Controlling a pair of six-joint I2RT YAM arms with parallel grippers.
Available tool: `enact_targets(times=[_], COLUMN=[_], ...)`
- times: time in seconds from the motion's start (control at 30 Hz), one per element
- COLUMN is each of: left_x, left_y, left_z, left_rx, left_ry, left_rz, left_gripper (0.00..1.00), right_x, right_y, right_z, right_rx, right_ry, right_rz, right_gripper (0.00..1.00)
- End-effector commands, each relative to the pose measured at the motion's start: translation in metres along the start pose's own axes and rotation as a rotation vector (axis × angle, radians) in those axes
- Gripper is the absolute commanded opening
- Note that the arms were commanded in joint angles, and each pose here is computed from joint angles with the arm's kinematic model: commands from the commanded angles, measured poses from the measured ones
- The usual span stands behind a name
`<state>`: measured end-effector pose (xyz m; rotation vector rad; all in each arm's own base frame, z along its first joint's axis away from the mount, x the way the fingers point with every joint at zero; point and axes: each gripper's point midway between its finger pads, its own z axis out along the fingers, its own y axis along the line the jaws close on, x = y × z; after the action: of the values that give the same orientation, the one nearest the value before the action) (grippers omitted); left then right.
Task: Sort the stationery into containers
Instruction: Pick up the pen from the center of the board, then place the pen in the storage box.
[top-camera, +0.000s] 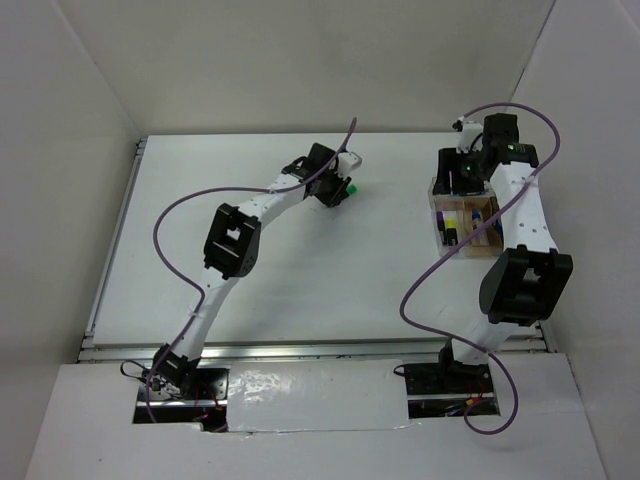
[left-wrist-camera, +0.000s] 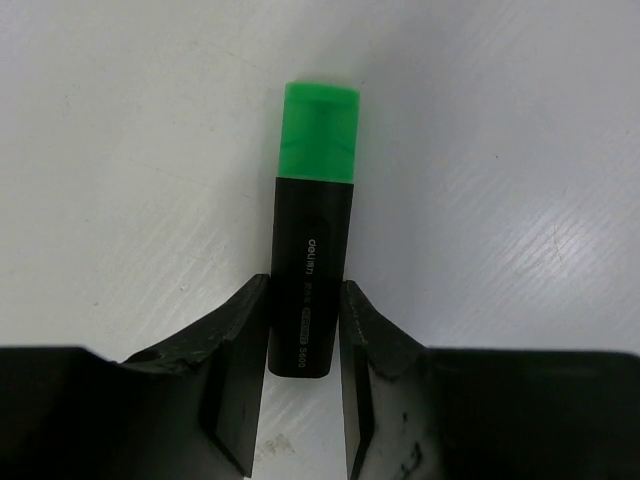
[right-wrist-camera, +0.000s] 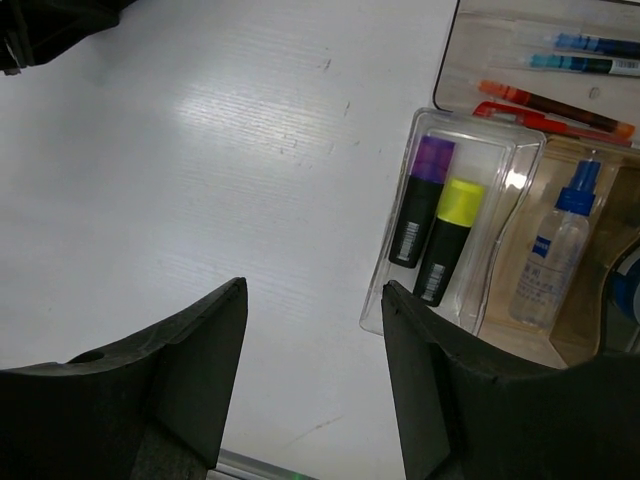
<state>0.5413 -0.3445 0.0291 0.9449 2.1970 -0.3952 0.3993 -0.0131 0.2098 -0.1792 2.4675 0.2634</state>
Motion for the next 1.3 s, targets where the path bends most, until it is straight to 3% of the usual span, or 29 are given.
enact_targets(times=[0.0, 0.1, 0.13, 0.17, 0.23, 0.27, 0.4, 0.47, 0.53, 0.9, 1.27], left_x=[0.048, 0.029, -0.003, 0.001, -0.021, -0.043, -0.081, -0.09, -0.102, -0.103, -0.112], left_y=[-0.011, -0.031, -0.033, -0.04, -0.055, -0.06, -0.093, -0.106, -0.114, -0.154, -0.163], left_z=[0.0, -0.023, -0.044, -0.052, -0.075, -0.099, -0.148, -0.173, -0.195, -0.216, -0.219], left_rx=[-0.001, 0.054, 0.066, 0.092, 0.159, 0.176, 0.248, 0.259, 0.235, 0.291, 0.324], left_ry=[0.144, 0.094, 0.008, 0.002, -0.07, -0.145, -0.228, -0.26, -0.307, -0.299, -0.316], left_rz=[-0.001, -0.074, -0.095, -0.114, -0.261, -0.273, -0.36, -0.38, -0.373, -0.419, -0.442], left_gripper=[0.28, 0.18, 0.14, 0.11, 0.07, 0.06, 0.03, 0.02, 0.02, 0.0, 0.0], right_x=[-0.015, -0.003, -0.005, -0.001, 0.01, 0.011, 0.028, 0.022, 0.018, -0.028, -0.036], right_y=[0.022, 0.043, 0.053, 0.059, 0.068, 0.078, 0.099, 0.111, 0.122, 0.184, 0.189], right_z=[-0.028, -0.033, -0.042, -0.044, -0.041, -0.048, -0.041, -0.04, -0.035, -0.033, -0.021], right_rx=[-0.043, -0.116, -0.154, -0.174, -0.219, -0.258, -0.376, -0.447, -0.49, -0.563, -0.496], right_ry=[-0.076, -0.102, -0.142, -0.143, -0.142, -0.161, -0.139, -0.16, -0.176, -0.178, -0.218], right_rz=[0.009, 0.059, 0.055, 0.079, 0.106, 0.138, 0.308, 0.377, 0.385, 0.262, 0.22], right_gripper=[0.63, 0.63, 0.64, 0.64, 0.65, 0.65, 0.65, 0.74, 0.76, 0.77, 0.75])
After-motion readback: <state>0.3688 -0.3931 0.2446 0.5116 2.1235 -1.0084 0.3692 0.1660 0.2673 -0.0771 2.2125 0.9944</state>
